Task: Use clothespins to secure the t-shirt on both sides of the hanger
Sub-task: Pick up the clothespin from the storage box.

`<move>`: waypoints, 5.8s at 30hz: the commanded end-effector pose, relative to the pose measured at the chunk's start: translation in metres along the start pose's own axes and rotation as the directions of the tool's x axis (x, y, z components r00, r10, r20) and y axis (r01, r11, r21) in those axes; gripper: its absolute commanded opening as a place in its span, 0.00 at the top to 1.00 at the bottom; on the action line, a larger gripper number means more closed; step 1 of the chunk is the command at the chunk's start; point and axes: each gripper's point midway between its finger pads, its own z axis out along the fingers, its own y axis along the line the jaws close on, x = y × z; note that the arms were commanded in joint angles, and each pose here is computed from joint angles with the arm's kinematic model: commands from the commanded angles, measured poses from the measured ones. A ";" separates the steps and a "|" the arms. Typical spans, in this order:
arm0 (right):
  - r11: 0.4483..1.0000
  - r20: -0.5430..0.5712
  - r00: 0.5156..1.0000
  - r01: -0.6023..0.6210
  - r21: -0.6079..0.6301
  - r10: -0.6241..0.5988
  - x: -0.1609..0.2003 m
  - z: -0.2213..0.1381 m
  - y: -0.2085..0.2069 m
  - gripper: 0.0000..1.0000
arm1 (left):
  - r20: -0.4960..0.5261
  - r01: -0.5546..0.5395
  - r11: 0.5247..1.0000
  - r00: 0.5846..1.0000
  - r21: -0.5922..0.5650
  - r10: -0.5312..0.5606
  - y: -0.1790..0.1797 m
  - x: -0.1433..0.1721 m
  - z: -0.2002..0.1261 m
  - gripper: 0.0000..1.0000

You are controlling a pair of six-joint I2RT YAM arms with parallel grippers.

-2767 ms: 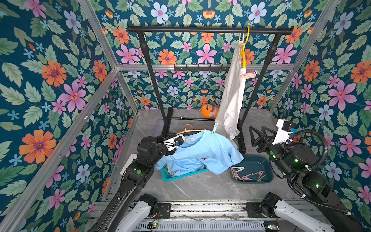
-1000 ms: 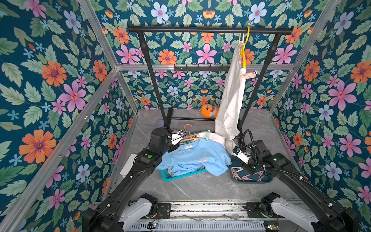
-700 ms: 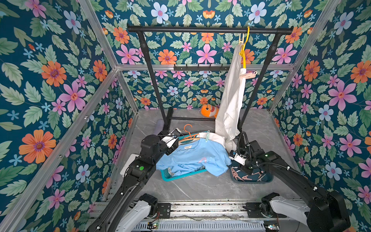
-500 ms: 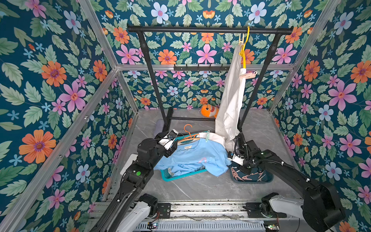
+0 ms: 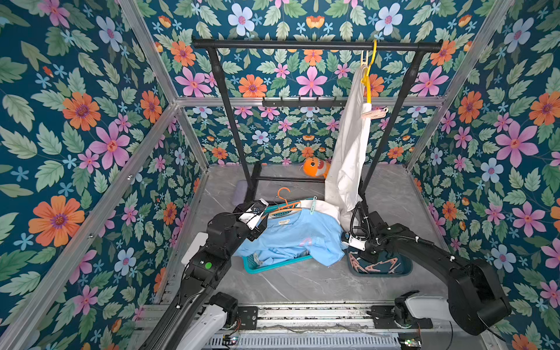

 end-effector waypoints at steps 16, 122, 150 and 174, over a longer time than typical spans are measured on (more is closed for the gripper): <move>0.999 -0.050 0.998 0.042 -0.016 -0.043 -0.001 0.019 -0.007 0.84 | 0.048 -0.001 1.000 0.999 0.012 0.001 -0.003 -0.007 -0.004 0.31; 0.990 0.999 0.018 0.133 -0.051 0.049 -0.291 -0.333 0.096 1.00 | 0.488 -0.056 0.774 0.805 0.631 -0.339 -0.110 -0.160 -0.046 0.66; 0.994 0.999 0.041 0.107 -0.038 0.034 -0.286 -0.331 0.093 0.75 | 0.466 -0.093 0.753 0.832 0.652 -0.301 -0.118 -0.152 -0.049 1.00; 0.930 0.967 0.138 0.332 0.157 -0.213 -0.221 -0.346 0.141 0.16 | 0.490 -0.235 0.666 0.843 0.708 -0.223 -0.135 -0.153 -0.062 1.00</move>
